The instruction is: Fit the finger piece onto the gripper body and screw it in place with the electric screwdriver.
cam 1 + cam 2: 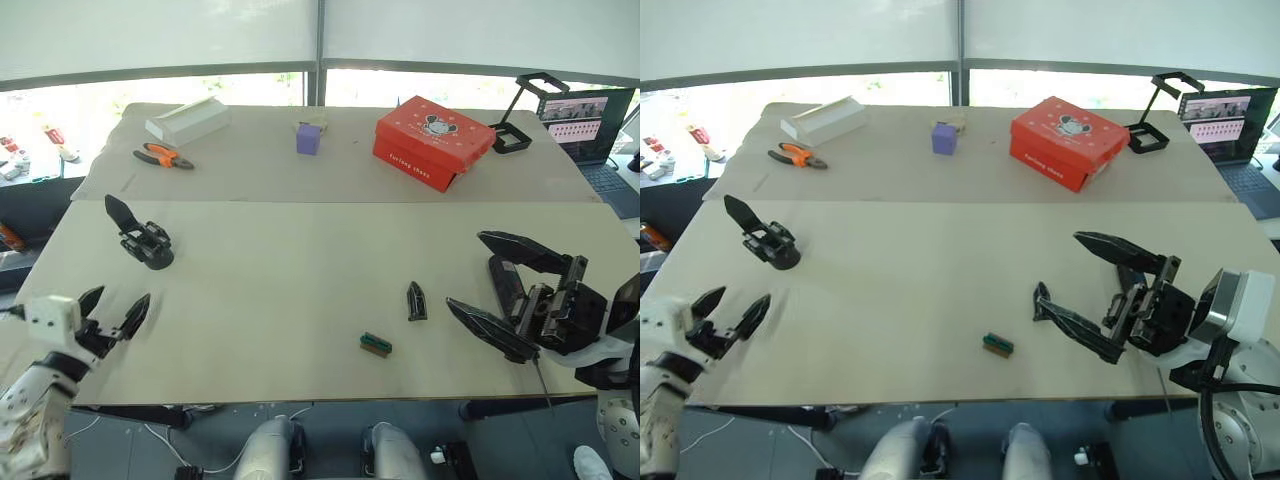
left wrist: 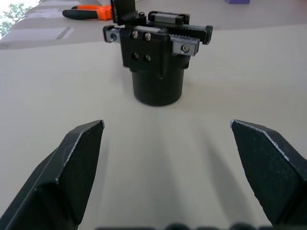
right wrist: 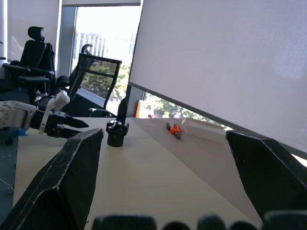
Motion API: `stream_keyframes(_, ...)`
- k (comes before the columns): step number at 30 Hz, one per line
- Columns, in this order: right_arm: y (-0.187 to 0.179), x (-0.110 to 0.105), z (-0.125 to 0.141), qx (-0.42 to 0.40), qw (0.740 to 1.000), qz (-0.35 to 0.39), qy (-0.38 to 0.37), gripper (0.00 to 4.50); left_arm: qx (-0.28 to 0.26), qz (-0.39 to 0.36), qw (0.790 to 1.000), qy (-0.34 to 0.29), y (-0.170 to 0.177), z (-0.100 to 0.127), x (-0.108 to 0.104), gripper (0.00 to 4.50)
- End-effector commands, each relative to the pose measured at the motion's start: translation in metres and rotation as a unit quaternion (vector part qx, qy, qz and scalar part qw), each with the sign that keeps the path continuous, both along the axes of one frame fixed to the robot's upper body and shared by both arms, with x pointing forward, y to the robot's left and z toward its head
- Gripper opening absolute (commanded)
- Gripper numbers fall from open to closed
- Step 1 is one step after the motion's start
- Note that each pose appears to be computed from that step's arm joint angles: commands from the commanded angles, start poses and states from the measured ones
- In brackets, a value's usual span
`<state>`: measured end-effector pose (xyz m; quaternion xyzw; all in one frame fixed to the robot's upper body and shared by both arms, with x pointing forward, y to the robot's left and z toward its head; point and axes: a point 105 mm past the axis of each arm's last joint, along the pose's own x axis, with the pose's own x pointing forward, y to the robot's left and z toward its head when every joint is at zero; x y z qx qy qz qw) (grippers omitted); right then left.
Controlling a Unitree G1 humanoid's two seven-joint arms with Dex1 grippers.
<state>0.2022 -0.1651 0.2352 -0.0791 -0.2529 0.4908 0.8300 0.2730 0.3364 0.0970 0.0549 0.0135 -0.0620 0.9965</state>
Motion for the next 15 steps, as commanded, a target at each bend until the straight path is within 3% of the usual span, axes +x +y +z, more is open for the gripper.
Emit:
stream_keyframes(1, 0.009, -0.005, 0.009, -0.003, 1.000, 0.016, -0.018, 4.50, 0.013, 0.010, 1.000, 0.004, 0.003, -0.001, 0.015, 4.48)
stream_keyframes(15, 0.008, -0.011, 0.007, -0.011, 1.000, 0.009, -0.017, 4.50, 0.008, 0.024, 1.000, 0.008, -0.015, -0.012, 0.075, 4.48)
